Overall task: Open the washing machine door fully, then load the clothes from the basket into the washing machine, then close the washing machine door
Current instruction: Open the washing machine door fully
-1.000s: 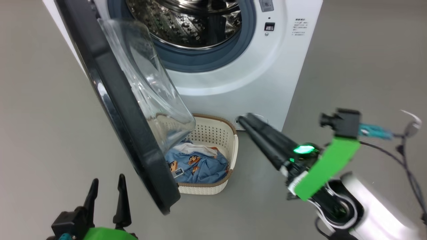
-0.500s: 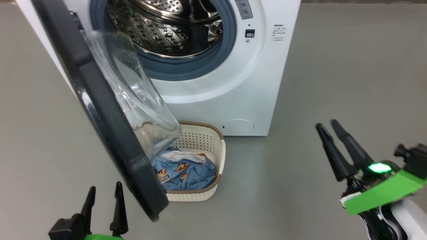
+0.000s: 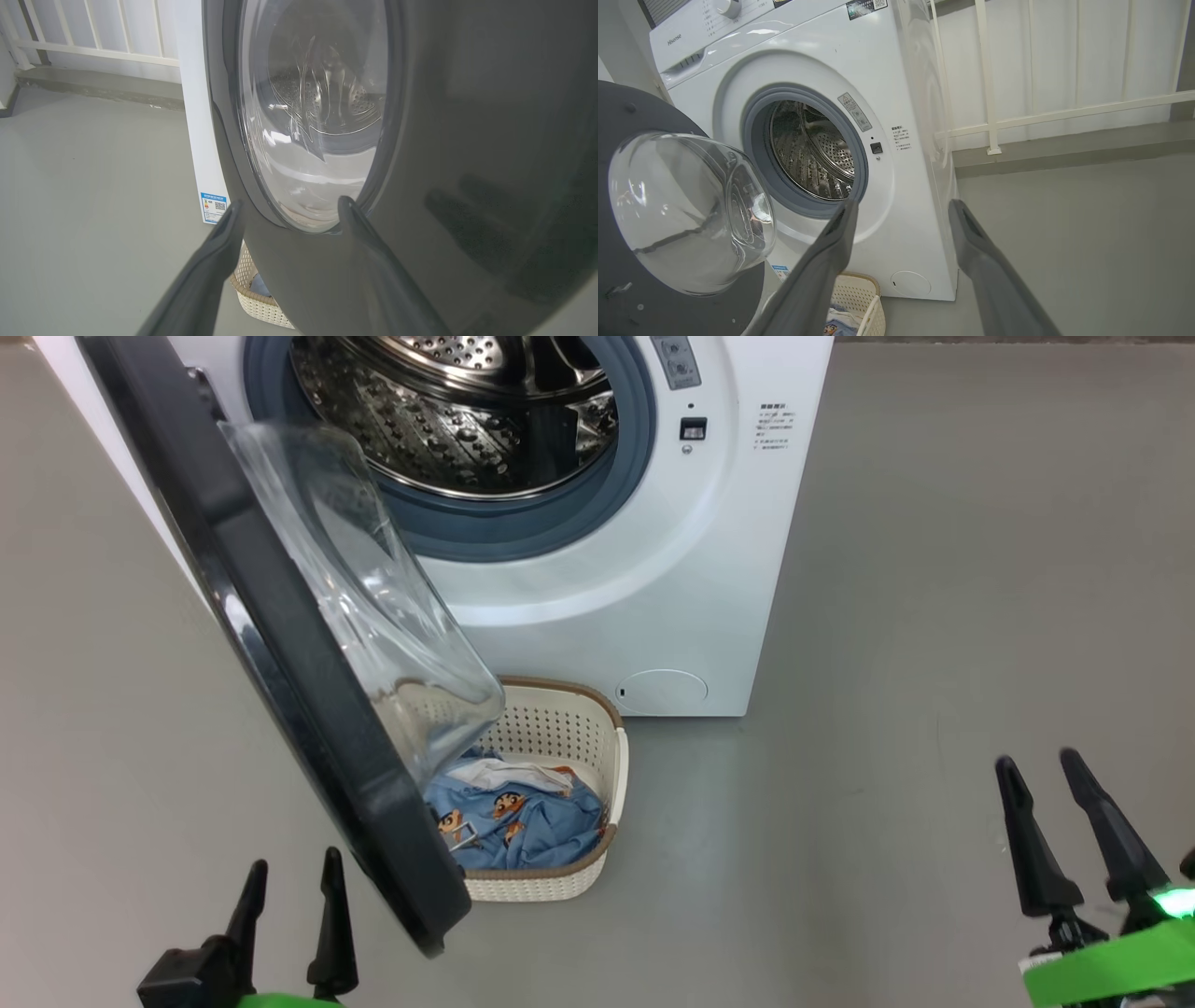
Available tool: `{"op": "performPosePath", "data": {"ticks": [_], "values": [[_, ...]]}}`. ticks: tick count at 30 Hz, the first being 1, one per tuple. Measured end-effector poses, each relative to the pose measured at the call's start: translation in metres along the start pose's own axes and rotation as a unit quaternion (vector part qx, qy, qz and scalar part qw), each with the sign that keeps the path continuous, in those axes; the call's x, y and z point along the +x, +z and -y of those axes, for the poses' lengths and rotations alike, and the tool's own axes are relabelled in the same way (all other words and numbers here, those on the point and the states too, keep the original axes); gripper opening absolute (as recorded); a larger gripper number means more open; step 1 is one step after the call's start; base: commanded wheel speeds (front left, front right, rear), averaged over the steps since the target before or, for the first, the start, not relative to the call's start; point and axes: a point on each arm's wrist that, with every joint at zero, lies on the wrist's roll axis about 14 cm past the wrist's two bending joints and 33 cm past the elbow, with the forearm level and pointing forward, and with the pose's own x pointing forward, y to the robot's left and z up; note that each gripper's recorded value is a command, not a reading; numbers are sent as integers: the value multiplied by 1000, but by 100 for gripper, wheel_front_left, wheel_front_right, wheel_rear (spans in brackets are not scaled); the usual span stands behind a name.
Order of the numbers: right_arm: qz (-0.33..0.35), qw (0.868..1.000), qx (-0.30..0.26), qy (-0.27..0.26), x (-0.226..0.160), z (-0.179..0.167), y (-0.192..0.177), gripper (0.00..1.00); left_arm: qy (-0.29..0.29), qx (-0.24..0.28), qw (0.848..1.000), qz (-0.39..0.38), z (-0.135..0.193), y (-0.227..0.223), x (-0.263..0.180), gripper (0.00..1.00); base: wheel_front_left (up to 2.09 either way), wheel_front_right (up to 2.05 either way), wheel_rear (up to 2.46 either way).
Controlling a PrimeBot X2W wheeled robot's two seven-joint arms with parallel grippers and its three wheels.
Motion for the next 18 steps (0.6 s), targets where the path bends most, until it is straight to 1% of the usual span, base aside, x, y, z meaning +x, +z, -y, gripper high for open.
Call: {"op": "performPosePath", "data": {"ticks": [3,9,13,18], "values": [[-9,999,-31,-19,-9,9,-5,100,-2,0,1000,1,0,1,-1,100,0,0,0],[-9,996,-70,-55,-24,23,-5,100,-1,3,1000,8,-3,5,-3,100,0,0,0],[-9,993,-79,-91,-35,37,-5,100,-3,6,1000,9,-4,6,-6,100,0,0,0],[-30,986,-85,-137,-54,55,-18,100,-3,5,1000,11,-5,8,-8,100,0,0,0]]}}
